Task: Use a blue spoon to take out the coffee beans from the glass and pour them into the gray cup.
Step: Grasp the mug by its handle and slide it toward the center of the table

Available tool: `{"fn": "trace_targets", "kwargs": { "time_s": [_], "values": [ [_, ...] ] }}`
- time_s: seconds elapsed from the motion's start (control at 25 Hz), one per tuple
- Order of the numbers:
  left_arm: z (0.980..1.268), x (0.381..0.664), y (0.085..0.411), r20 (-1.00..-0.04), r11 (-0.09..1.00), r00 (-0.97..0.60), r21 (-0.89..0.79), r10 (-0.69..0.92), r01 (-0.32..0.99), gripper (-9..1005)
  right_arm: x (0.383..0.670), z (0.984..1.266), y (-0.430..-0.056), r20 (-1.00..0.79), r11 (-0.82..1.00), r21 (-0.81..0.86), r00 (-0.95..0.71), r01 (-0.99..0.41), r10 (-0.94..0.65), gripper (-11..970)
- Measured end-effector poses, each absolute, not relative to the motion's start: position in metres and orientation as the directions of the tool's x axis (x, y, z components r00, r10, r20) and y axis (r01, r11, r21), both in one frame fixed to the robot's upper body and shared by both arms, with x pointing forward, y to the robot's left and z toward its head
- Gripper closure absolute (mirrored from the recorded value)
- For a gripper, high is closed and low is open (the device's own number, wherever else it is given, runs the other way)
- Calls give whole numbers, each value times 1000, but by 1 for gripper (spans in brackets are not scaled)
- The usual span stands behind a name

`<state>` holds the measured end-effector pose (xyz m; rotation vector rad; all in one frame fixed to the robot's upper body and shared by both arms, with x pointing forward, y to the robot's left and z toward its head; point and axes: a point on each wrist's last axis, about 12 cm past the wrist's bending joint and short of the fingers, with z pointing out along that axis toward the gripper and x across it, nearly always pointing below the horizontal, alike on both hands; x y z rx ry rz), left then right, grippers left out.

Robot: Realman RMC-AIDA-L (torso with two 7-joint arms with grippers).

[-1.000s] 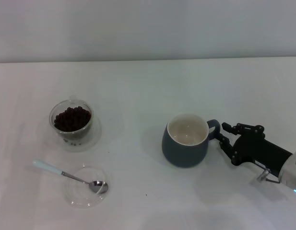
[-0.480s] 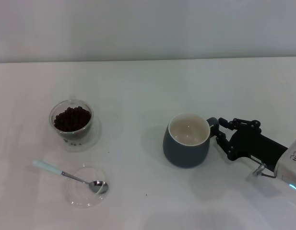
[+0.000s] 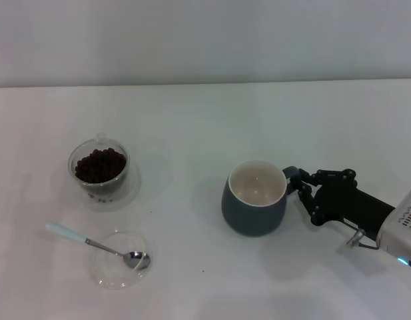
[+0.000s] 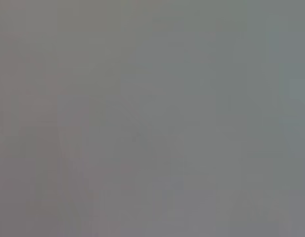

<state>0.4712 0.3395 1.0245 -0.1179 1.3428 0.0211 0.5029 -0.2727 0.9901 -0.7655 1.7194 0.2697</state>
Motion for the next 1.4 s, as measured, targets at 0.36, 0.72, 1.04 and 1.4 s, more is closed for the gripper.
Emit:
{"fn": "trace_targets", "kwargs": {
  "time_s": [0.36, 0.72, 1.04, 1.4],
  "values": [
    [1024, 470, 341, -973, 994, 225, -72, -51, -86, 196, 495, 992, -265, -939, 714, -210, -66, -668, -337, 852],
    [1024, 469, 341, -973, 994, 225, -71, -50, -87, 195, 484, 990, -246, -940, 624, -204, -27, -754, -340, 853],
    [1023, 468, 341, -973, 994, 224, -72, -50, -87, 196, 482, 991, -237, -942, 596, -201, -13, -778, -335, 857],
    [1023, 467, 341, -973, 993, 224, -72, -51, -90, 195, 482, 993, -237, -948, 594, -195, -6, -781, -319, 714]
  ]
}}
